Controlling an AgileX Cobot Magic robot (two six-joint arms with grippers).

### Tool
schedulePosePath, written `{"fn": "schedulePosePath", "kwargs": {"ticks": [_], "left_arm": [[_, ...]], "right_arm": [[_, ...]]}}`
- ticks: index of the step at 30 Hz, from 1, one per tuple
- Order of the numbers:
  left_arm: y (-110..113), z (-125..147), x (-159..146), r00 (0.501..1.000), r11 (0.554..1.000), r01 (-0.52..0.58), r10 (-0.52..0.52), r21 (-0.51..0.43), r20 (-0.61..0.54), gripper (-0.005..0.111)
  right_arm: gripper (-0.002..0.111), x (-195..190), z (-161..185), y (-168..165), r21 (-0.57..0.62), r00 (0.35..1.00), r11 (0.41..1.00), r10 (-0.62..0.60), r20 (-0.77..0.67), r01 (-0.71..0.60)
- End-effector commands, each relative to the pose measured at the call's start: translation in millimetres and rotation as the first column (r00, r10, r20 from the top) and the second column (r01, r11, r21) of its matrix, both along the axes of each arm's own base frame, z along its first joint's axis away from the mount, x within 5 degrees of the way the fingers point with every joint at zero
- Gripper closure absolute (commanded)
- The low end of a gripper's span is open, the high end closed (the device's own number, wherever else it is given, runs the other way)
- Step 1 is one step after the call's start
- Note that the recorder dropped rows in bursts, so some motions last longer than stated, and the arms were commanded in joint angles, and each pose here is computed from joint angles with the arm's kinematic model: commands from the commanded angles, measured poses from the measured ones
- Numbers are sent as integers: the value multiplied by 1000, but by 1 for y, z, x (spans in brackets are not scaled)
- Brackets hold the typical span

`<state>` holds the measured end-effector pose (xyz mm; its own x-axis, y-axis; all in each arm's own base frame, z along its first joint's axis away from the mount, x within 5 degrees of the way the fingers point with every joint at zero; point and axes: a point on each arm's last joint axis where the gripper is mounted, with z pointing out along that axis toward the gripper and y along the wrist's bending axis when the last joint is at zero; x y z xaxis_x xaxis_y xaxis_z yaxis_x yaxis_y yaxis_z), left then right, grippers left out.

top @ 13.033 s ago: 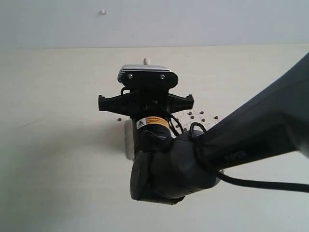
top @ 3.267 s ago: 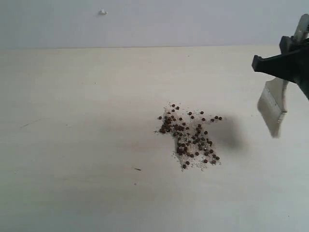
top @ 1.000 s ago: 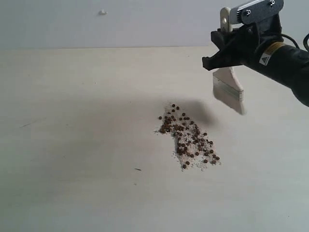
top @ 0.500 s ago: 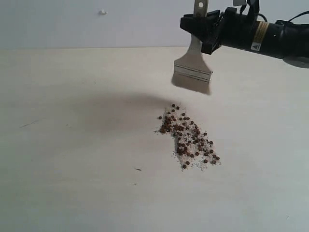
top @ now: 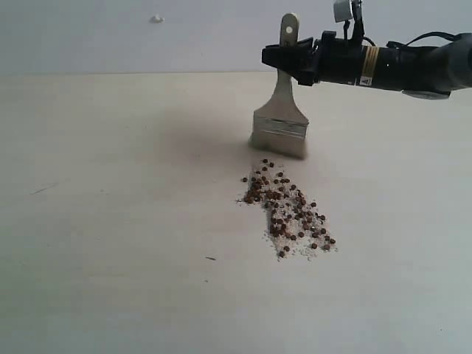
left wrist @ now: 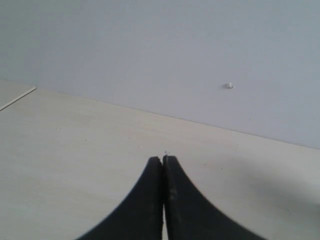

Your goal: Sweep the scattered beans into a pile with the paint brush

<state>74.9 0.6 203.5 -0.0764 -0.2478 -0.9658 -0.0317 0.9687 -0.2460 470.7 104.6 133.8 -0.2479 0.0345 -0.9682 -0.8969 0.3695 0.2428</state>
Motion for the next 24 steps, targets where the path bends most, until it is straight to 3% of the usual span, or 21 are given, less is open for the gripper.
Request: {"fn": "schedulePosePath", "kwargs": {"ticks": [1, 14, 18, 24], "left_arm": [[0, 1, 0, 1000, 1000, -4, 4, -3, 8, 107], [0, 1, 0, 1000, 1000, -4, 4, -3, 8, 107], [0, 1, 0, 1000, 1000, -4, 4, -3, 8, 107], [0, 1, 0, 1000, 1000, -4, 4, -3, 8, 107]], "right_arm": [[108, -6, -7, 2, -48, 991, 996, 73, -111, -79], [108, -16, -18, 2, -41, 865, 992, 85, -494, -120], [108, -17, -18, 2, -46, 865, 991, 86, -494, -124], [108, -11, -4, 2, -6, 924, 996, 77, -375, -86]]}}
